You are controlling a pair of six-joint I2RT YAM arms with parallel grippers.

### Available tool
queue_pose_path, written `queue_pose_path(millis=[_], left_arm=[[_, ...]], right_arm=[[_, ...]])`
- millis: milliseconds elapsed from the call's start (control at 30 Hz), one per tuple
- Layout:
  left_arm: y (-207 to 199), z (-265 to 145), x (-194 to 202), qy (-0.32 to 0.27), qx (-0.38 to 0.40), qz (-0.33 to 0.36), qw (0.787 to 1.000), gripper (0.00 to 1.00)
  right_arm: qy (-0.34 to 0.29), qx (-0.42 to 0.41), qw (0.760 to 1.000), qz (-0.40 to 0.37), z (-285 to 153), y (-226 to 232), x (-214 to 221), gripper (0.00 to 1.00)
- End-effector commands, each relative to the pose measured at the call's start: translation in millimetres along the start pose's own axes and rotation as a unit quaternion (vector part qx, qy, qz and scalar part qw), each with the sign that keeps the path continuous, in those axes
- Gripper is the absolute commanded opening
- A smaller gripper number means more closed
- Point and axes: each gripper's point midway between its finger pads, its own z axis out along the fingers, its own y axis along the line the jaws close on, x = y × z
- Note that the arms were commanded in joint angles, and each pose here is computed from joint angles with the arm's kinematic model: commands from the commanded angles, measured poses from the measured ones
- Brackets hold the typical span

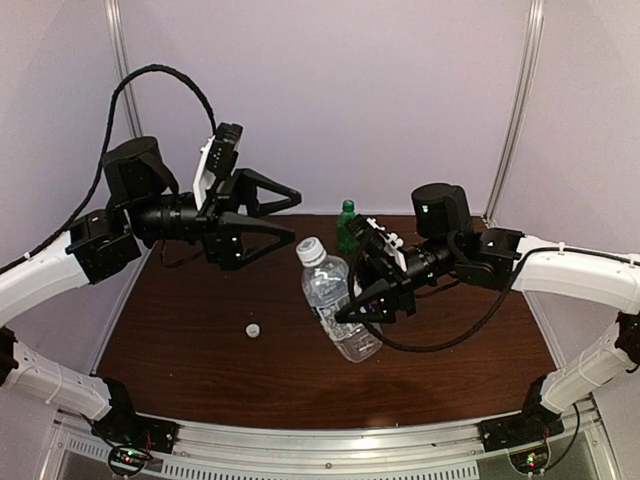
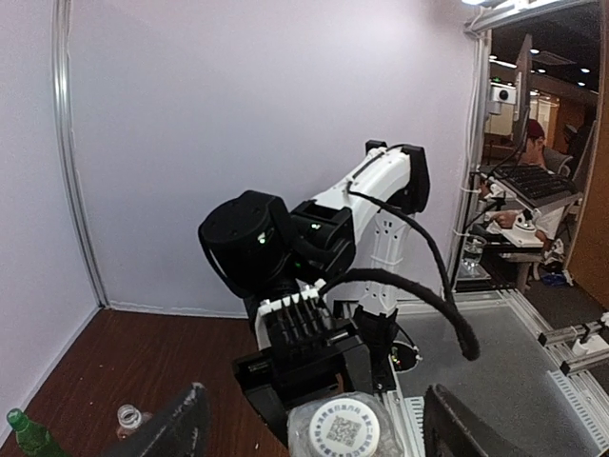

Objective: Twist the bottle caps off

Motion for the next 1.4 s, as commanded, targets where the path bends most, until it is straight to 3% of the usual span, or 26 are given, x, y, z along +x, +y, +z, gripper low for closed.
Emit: queue_pose_path(millis=[0,400,733,1067,1233,1367], left_arm=[[-19.9,1.1,-8.8,-0.028,0.093,0.017,0.995,0.77],[-30.4,15.2,3.7,-0.023,0.186,-0.017,0.982,0.58],[-29.1,17.2,13.3,-0.024,0.191,-0.033,0.981,0.45],[-27.9,19.8,17.8,-0.021,0.193,-0.041,0.980,0.38],[-26.9,20.5,18.9,-0.019,0.191,-0.047,0.980,0.22],[-7.5,22.6,16.6,-0.016,0.118,-0.065,0.991,0.04]], right_arm=[[-0.018,-0.054,0.998,-0.013,-1.2,16.8,-17.4,0.49],[-0.034,-0.076,0.996,-0.014,0.4,19.4,-26.0,0.49],[-0.032,-0.070,0.997,-0.002,1.3,16.9,-22.6,0.49],[-0.038,-0.065,0.997,-0.011,1.4,15.2,-26.8,0.48],[-0.037,-0.048,0.998,-0.011,0.9,10.7,-26.0,0.48],[-0.029,0.029,0.999,-0.010,-4.1,-8.8,-26.4,0.46]])
